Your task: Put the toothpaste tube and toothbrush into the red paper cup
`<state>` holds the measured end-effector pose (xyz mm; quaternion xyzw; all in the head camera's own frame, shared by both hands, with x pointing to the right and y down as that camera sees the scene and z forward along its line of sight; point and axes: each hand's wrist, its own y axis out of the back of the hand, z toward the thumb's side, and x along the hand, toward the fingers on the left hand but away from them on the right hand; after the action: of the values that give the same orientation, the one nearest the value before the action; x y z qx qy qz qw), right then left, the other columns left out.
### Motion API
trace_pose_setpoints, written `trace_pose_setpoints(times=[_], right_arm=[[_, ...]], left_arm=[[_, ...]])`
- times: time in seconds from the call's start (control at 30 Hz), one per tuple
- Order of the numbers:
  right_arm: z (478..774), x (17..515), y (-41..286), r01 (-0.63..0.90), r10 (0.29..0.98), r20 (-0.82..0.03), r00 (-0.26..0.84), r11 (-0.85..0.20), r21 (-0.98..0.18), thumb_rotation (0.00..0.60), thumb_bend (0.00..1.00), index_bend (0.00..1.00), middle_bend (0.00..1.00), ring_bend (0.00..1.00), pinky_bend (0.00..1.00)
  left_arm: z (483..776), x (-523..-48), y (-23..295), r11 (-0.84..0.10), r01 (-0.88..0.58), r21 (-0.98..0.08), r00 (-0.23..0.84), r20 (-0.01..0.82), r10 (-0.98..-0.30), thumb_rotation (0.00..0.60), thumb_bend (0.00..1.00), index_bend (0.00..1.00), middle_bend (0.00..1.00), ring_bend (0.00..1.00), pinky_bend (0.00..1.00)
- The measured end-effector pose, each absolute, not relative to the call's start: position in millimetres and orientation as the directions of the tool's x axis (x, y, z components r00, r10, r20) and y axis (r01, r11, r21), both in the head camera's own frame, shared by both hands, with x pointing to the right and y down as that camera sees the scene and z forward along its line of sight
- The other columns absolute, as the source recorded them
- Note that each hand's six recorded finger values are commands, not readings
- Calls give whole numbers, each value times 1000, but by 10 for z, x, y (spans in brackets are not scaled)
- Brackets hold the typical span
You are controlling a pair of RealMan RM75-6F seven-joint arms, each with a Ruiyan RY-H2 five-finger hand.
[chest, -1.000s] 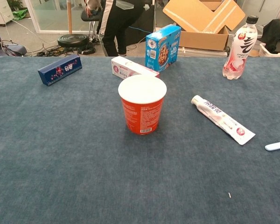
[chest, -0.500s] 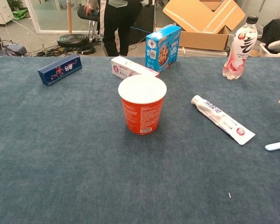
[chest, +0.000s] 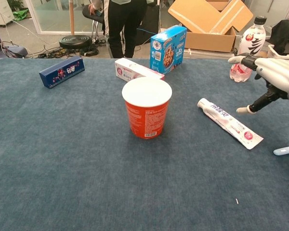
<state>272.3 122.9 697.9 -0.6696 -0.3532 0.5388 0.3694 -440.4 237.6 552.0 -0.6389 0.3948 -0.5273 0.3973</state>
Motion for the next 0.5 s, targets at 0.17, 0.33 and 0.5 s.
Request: trace_pose_setpoints(times=[0.17,0.33,0.5], right_arm=[[7169,2576,1213,60,855,-487,180,-504,-862,600,0,0,0,0,250],[7288,2449,1221,51,845,-498,195,-515,-855,600,0,0,0,0,249],[7384,2389,1225,37,838,-508,200,-525,-851,600,0,0,0,0,245]], left_arm=[[5460,-4452,2355,-360,-91,-928,118,349,-930,600,148,438,375,374,421],[5452,-4473,2346,-365,-91,-926,113,355,-928,600,148,438,375,374,421],[5448,-4477,2343,-366,-93,-926,112,356,-928,600,147,438,375,374,421]])
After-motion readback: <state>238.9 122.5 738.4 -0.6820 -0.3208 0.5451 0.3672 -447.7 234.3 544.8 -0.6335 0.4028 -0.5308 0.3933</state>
